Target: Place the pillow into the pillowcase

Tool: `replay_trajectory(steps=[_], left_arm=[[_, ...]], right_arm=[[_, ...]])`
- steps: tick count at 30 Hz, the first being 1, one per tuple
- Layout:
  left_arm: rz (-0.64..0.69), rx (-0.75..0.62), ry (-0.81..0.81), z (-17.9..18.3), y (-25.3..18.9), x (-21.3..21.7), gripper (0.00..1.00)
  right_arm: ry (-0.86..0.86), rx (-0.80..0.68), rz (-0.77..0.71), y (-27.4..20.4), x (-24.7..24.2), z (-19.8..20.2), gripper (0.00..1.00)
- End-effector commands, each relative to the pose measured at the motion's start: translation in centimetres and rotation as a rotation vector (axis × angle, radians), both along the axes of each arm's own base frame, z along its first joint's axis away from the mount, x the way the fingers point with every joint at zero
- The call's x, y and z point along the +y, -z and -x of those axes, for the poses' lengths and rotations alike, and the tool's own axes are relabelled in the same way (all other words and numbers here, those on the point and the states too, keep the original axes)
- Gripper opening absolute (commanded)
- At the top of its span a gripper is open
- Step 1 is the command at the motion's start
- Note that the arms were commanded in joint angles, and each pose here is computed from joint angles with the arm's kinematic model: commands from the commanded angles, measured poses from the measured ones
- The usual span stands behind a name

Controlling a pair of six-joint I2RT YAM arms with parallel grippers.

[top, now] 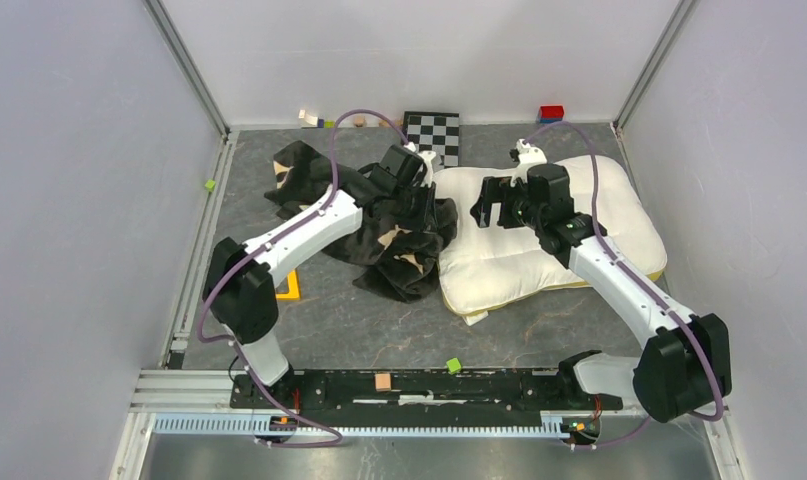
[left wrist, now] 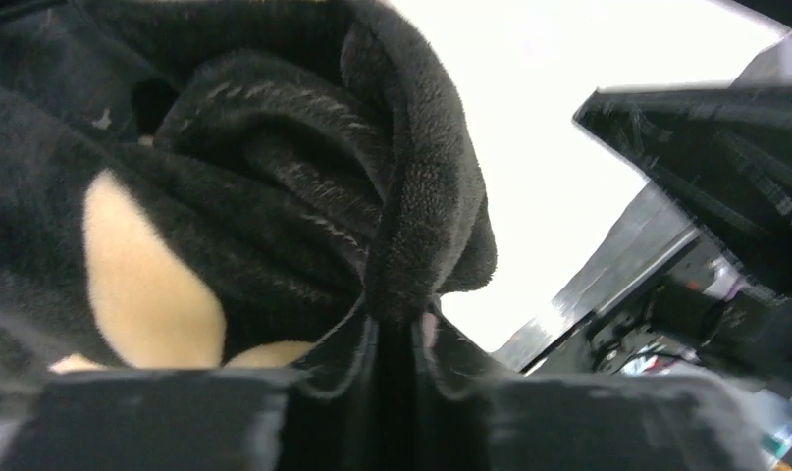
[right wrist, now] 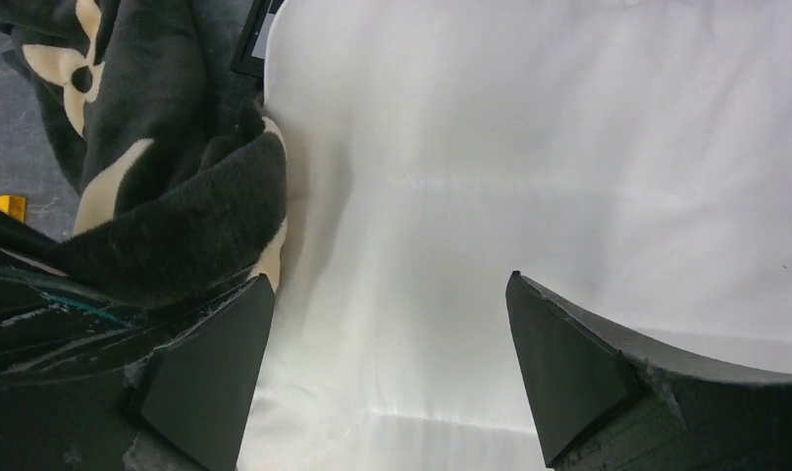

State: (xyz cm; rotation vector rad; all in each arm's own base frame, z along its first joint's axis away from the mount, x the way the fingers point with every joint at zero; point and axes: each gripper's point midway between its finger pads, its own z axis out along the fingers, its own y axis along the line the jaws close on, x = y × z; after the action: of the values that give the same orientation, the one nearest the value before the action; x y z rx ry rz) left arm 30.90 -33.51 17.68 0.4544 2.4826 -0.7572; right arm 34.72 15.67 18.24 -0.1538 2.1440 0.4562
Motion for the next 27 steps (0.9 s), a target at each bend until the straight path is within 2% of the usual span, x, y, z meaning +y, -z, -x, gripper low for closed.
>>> replay_trajectory(steps=[1,6,8,11,15,17,18,19,22,25,27], left_arm=[[-0.014,-0.035,-0.048,2.2,-2.0,2.3,0.04],[-0.210,-0.188,-0.382,3.5,-3.4,13.8,0.02],[-0.206,-0.199,-0.543,4.5,-3.1,18.5,0.02],[-0.126,-0.217,-0.756,6.0,-2.6,24.3,0.02],[-0.083,-0.202,-0.903,7.0,-1.5,27.3,0.04],[-0.077,-0.149,-0.942,7.3,-0.5,27.4,0.29],[-0.075,-0.129,-0.944,7.4,-0.1,27.3,0.30],[-0.070,-0.121,-0.942,7.4,0.0,27.2,0.37],[-0.049,-0.136,-0.912,6.8,-0.7,26.6,0.65],[-0.047,-0.179,-0.881,5.9,-2.4,26.4,0.80],[-0.049,-0.209,-0.876,5.4,-3.6,26.4,0.83]], right_arm=[[-0.040,-0.033,-0.063,-0.9,1.5,-1.0,0.94],[-0.078,-0.039,-0.055,-1.3,3.5,-0.7,0.92],[-0.094,-0.045,-0.041,-1.5,4.6,-0.4,0.92],[-0.129,-0.059,-0.029,-1.9,6.8,0.0,0.91],[-0.199,-0.058,-0.008,-2.0,11.1,0.3,0.91],[-0.242,-0.047,0.009,-1.7,13.3,0.4,0.91],[-0.255,-0.050,0.018,-1.7,14.2,0.4,0.91],[-0.258,-0.050,0.033,-1.5,14.8,0.2,0.91],[-0.296,-0.030,0.039,-0.9,17.0,-0.3,0.91],[-0.341,-0.007,0.067,0.3,19.3,0.0,0.90],[-0.363,0.002,0.075,1.0,20.6,0.2,0.89]])
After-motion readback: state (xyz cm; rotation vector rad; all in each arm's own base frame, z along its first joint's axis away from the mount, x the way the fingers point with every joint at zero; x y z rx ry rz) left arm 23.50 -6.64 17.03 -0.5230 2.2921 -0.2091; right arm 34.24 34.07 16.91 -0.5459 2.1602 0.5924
